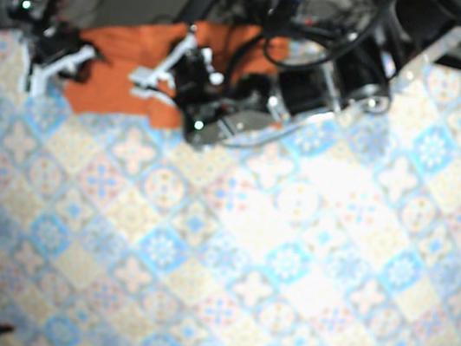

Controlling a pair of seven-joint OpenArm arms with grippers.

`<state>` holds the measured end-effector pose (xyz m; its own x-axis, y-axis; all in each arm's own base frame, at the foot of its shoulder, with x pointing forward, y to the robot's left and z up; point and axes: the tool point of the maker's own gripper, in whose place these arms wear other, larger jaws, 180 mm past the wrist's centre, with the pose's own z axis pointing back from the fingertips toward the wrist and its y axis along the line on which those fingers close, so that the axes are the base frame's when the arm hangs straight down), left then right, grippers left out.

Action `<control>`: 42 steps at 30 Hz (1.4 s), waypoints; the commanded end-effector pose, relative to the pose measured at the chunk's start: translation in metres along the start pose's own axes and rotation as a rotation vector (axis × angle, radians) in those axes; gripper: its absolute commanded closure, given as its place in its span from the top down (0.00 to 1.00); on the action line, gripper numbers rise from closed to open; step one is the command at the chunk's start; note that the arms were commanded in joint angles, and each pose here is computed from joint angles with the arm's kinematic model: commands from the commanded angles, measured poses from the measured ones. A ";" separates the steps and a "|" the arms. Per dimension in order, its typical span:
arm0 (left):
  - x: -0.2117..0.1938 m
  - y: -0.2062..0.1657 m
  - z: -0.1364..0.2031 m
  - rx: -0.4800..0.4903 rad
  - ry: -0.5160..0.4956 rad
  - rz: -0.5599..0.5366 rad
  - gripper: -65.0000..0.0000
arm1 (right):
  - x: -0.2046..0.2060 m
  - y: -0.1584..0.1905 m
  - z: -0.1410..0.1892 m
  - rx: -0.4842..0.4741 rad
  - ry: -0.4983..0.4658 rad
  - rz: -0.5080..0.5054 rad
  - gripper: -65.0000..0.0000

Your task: Fold the T-shirt properly

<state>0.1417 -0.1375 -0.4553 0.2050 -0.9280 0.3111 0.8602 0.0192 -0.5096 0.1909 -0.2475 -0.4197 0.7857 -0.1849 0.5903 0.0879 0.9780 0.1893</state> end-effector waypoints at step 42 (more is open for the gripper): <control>-0.042 0.068 0.086 0.168 -0.189 0.168 0.45 | -0.029 -0.070 -0.001 0.295 -0.032 -0.795 0.62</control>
<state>0.2203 -0.0555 -0.4465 0.4288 -0.8365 0.3412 0.8573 0.2577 -0.4457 0.1579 -0.2954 -0.4603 0.5445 -0.8211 0.1714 0.4546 0.4607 0.7623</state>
